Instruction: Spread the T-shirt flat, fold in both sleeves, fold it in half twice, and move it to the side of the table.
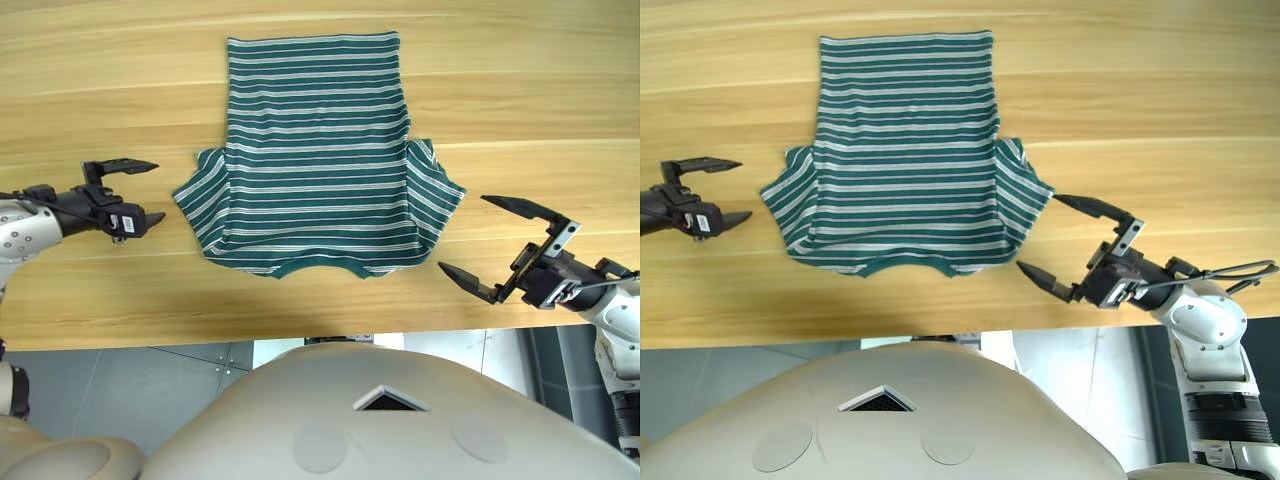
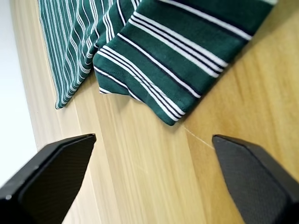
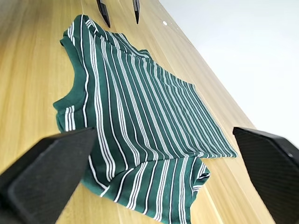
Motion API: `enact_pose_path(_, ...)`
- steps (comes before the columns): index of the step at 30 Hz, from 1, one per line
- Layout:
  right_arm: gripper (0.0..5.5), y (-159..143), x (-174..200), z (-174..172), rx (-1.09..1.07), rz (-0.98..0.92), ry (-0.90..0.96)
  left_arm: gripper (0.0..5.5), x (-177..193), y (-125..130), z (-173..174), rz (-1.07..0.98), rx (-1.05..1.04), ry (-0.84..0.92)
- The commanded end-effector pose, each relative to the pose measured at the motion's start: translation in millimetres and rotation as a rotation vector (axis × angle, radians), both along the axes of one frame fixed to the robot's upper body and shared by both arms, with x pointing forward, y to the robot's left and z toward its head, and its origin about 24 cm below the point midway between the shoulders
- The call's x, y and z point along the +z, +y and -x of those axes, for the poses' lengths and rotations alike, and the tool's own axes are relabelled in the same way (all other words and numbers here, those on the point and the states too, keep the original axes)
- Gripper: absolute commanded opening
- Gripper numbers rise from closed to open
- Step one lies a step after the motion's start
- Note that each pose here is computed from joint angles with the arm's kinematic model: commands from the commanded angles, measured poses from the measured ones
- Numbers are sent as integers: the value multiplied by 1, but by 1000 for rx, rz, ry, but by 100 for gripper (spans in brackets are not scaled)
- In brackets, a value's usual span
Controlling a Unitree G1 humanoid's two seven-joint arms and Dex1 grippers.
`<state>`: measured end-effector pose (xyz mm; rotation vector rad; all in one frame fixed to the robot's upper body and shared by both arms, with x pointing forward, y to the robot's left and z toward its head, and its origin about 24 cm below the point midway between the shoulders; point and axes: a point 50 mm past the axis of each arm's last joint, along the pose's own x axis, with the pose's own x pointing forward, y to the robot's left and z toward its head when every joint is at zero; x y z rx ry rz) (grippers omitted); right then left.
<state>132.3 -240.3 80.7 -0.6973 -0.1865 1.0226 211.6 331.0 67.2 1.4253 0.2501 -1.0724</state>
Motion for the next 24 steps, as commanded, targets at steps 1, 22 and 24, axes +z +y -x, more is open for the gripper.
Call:
enact_pose_path(1,540,2,3,-2,7,1,-9,513,-14,-1,2,-34,4,55)
enact_pose_path(22,540,3,5,-4,21,-3,-6,513,-32,-21,-5,24,-61,91)
enact_pose_path(24,540,4,5,-4,22,-3,-6,513,-34,-23,-5,31,-70,93)
